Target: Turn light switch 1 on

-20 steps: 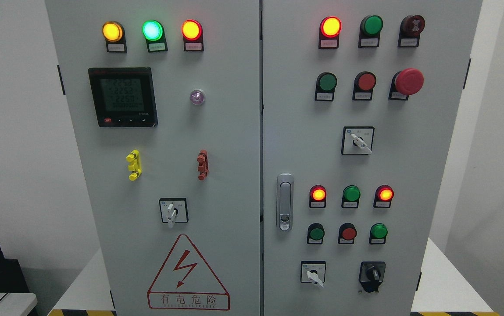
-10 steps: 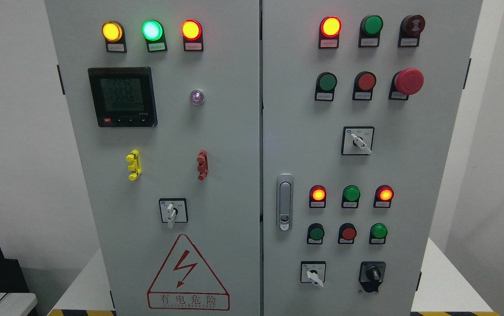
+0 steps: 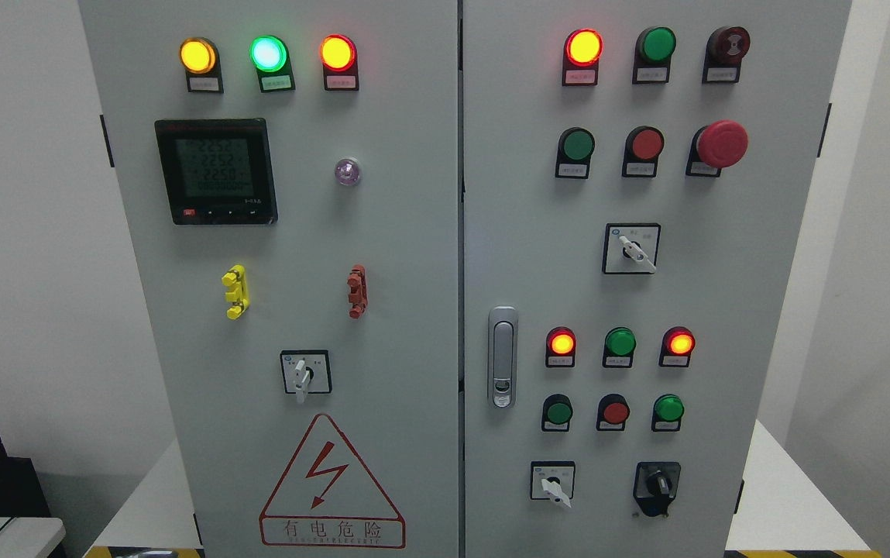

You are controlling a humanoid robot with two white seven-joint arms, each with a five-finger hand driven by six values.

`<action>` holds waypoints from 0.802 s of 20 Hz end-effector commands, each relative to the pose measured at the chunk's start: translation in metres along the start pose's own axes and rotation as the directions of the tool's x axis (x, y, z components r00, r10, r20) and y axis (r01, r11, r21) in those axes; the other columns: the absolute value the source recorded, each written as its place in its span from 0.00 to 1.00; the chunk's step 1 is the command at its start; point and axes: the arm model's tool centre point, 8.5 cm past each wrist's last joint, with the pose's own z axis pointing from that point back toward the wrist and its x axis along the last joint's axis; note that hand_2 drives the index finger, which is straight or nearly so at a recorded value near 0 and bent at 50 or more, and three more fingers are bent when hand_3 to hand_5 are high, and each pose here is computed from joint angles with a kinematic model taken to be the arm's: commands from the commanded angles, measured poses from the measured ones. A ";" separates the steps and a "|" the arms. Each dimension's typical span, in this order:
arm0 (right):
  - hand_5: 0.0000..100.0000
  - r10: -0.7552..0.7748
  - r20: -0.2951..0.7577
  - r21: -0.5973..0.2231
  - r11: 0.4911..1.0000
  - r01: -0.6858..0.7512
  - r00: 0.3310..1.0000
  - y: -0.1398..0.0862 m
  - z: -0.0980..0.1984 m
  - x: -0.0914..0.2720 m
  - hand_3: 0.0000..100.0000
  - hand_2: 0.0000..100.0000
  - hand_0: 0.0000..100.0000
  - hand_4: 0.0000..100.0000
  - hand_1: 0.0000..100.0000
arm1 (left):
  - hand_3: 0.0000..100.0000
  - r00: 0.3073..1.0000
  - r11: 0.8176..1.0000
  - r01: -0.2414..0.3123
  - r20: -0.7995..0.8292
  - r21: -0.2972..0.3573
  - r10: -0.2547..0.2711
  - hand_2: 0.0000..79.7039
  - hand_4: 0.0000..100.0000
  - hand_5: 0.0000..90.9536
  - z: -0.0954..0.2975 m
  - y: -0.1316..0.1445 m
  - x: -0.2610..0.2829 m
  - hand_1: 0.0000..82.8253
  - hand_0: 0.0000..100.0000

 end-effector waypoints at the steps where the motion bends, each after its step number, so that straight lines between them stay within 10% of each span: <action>1: 0.00 -0.006 -0.001 0.003 1.000 0.006 1.000 0.001 0.000 0.000 0.00 0.00 0.12 0.00 0.39 | 0.68 0.995 0.996 -0.065 0.071 -0.068 0.069 0.57 0.74 0.77 -0.009 -0.060 0.044 0.37 0.16; 16: 0.00 -0.006 -0.001 0.003 1.000 0.006 1.000 0.001 0.000 0.000 0.00 0.00 0.12 0.00 0.39 | 0.75 0.998 0.999 -0.048 -0.044 0.006 0.049 0.65 0.79 0.84 -0.047 -0.086 0.077 0.44 0.16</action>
